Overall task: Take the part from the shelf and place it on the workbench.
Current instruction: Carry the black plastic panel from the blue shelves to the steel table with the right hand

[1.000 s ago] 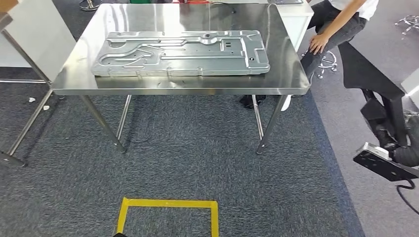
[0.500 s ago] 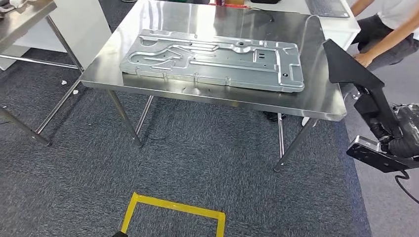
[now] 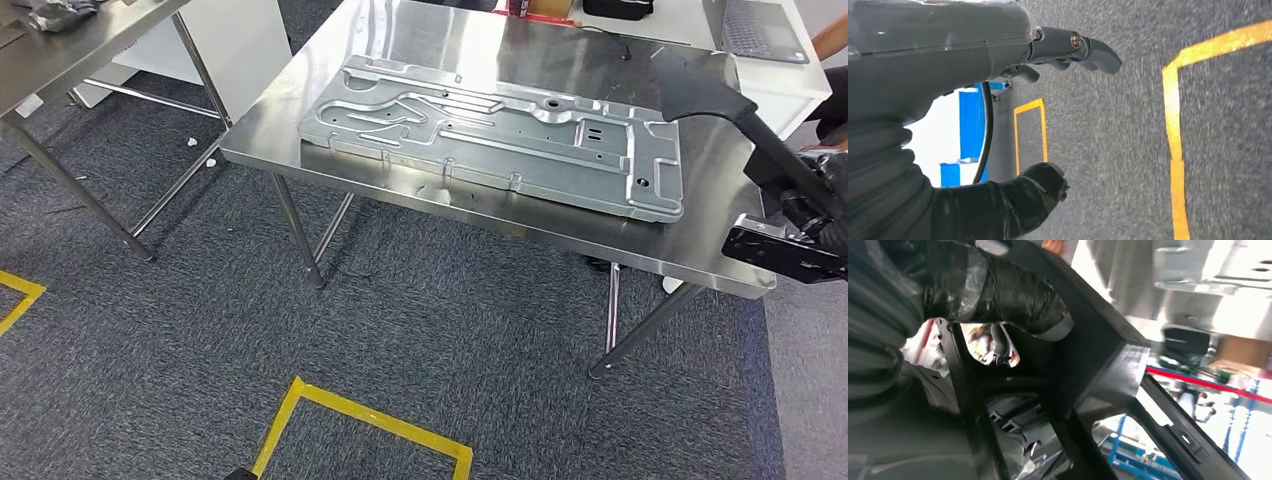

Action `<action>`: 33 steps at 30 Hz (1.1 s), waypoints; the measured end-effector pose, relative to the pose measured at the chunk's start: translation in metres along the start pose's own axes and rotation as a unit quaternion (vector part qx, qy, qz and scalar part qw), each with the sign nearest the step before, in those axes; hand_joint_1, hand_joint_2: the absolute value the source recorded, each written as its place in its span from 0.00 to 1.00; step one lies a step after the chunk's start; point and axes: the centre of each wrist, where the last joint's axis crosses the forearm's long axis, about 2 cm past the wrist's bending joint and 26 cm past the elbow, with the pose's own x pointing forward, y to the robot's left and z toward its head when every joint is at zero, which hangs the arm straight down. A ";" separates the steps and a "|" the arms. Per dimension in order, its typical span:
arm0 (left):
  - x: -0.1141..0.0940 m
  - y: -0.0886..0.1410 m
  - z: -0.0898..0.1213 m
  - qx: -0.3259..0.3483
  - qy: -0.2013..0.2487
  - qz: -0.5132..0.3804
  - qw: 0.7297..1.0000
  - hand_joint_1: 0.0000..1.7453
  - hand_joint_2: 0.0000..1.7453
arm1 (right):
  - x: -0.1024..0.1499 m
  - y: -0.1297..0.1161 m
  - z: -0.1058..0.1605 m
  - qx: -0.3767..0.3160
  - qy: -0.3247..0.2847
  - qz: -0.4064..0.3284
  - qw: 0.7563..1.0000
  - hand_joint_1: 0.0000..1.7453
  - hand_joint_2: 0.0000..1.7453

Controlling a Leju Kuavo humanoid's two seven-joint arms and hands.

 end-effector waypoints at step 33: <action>-0.001 0.004 0.000 0.000 0.004 0.003 1.000 0.00 1.00 | -0.011 0.000 -0.019 0.065 0.013 0.073 0.995 1.00 1.00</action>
